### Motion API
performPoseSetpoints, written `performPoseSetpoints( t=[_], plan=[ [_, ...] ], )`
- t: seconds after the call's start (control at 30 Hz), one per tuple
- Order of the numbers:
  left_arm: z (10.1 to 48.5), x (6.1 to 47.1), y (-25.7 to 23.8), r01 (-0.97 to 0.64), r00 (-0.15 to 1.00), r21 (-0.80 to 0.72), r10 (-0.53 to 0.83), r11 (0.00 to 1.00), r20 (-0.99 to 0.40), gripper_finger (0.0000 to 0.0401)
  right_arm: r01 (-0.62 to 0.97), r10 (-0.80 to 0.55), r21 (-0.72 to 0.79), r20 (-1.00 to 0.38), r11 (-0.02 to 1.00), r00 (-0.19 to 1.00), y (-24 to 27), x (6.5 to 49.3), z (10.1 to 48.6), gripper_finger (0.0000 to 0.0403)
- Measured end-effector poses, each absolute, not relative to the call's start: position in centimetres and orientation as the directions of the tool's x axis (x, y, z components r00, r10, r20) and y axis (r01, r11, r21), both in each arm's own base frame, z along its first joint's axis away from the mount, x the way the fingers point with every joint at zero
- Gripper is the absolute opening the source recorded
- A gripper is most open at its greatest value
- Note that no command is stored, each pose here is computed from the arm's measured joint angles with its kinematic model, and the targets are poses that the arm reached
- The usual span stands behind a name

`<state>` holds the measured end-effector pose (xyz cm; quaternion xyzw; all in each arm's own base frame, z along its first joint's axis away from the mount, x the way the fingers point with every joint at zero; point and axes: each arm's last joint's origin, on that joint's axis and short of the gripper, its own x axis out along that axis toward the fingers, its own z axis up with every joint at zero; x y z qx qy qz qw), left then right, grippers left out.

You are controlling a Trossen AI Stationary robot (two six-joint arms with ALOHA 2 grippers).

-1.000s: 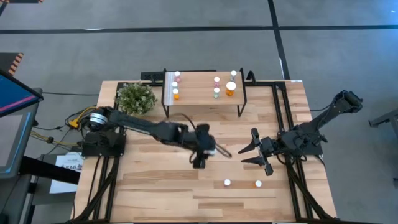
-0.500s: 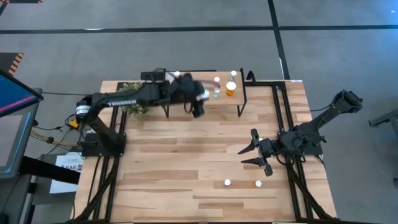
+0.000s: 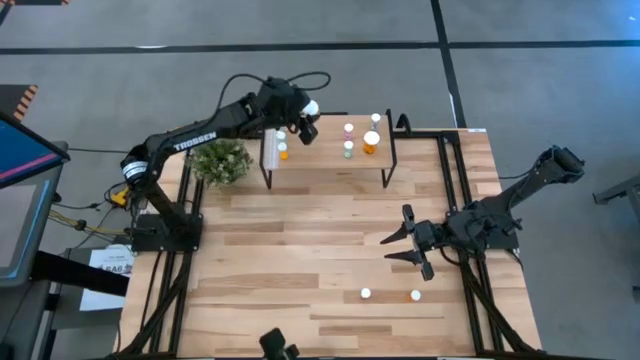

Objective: Pick and place medicine bottles onto shelf by color
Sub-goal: Put the big orange pill bottle on the shelf

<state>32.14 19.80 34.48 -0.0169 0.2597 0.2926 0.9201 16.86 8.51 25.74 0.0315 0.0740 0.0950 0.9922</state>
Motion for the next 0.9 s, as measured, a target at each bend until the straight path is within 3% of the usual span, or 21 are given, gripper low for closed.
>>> performPoseSetpoints(
  t=[0.3,0.9],
  plan=[
    [30.1,34.0,22.1,-0.525,0.669,0.091,0.476,0.846,-0.57,0.0181,-0.177,0.189,0.091,-0.151,0.98,0.97,8.5,16.9,25.6,0.0182],
    [27.6,34.8,22.7,-0.537,0.625,0.066,0.449,0.841,-0.638,0.0196,-0.175,0.188,0.095,-0.159,0.98,0.969,8.4,16.9,25.6,0.0182]
  ],
)
